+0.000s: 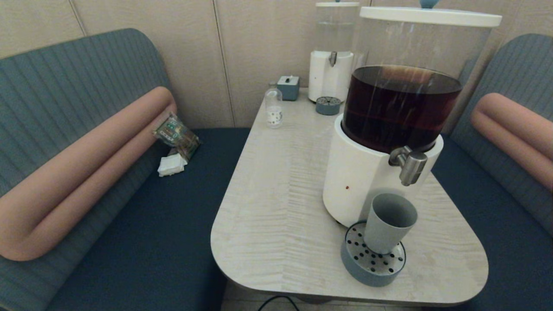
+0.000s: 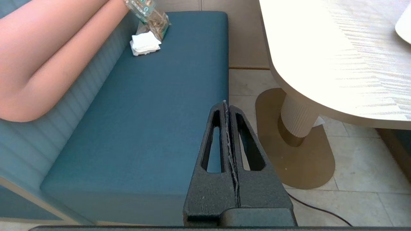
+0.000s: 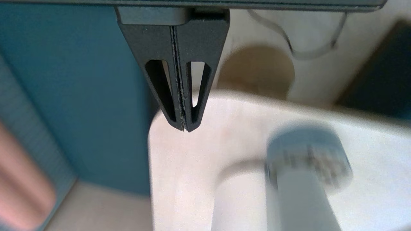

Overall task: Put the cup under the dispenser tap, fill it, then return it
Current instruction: Turn on the faucet

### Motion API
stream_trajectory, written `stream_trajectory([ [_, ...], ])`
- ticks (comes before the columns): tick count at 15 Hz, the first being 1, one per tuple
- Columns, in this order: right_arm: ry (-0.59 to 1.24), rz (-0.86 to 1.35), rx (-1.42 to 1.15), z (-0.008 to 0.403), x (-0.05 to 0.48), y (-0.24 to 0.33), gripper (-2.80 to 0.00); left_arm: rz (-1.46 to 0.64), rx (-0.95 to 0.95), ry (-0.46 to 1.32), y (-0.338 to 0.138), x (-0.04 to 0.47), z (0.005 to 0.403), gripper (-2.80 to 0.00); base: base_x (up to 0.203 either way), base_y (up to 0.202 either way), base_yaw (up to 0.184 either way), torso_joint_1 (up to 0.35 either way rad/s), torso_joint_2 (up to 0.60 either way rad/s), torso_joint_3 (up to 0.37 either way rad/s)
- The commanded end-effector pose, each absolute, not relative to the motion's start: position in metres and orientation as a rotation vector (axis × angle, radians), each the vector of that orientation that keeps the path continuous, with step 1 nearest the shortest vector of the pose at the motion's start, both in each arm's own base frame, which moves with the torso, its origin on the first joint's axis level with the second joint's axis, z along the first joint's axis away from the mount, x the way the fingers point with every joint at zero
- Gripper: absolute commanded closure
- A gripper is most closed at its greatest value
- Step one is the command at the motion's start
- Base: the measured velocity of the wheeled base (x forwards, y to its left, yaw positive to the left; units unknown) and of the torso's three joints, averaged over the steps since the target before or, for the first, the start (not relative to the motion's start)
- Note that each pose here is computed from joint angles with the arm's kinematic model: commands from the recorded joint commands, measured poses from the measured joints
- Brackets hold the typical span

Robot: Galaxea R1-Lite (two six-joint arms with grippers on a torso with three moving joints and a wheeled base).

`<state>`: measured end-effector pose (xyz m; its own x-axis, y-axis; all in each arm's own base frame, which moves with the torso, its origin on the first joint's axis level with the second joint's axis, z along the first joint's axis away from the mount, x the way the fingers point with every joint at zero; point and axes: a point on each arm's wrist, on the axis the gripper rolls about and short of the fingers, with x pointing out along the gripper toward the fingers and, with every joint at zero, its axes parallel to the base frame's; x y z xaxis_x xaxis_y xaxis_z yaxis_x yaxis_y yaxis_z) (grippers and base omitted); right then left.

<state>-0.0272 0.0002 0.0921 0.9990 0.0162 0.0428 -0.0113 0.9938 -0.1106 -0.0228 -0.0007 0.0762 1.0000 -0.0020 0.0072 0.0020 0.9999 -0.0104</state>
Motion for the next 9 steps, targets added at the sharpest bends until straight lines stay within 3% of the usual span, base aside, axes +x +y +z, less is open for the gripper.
stream_trajectory([
  [1, -0.106, 0.014, -0.081, 0.134, -0.035, 0.0, 0.0, -0.002, -0.011, -0.005, -0.001, -0.023, 0.076, 0.0, 0.0, 0.0, 0.0, 0.0, 0.0, 0.0],
  [3, -0.202, 0.02, -0.014, 0.216, -0.048, 0.0, 0.0, -0.002, -0.011, -0.005, -0.001, -0.023, 0.076, 0.0, 0.0, 0.0, 0.0, 0.0, 0.0, 0.0],
  [5, -0.181, 0.031, 0.027, 0.283, -0.029, 0.0, 0.0, -0.002, -0.011, -0.006, -0.001, -0.023, 0.076, 0.0, 0.0, 0.0, 0.0, 0.0, 0.0, 0.0],
  [9, -0.016, 0.068, 0.085, 0.366, 0.055, 0.003, 0.0, -0.002, -0.011, -0.005, -0.001, -0.023, 0.076, 0.0, 0.0, 0.0, 0.0, 0.0, 0.0, 0.0],
])
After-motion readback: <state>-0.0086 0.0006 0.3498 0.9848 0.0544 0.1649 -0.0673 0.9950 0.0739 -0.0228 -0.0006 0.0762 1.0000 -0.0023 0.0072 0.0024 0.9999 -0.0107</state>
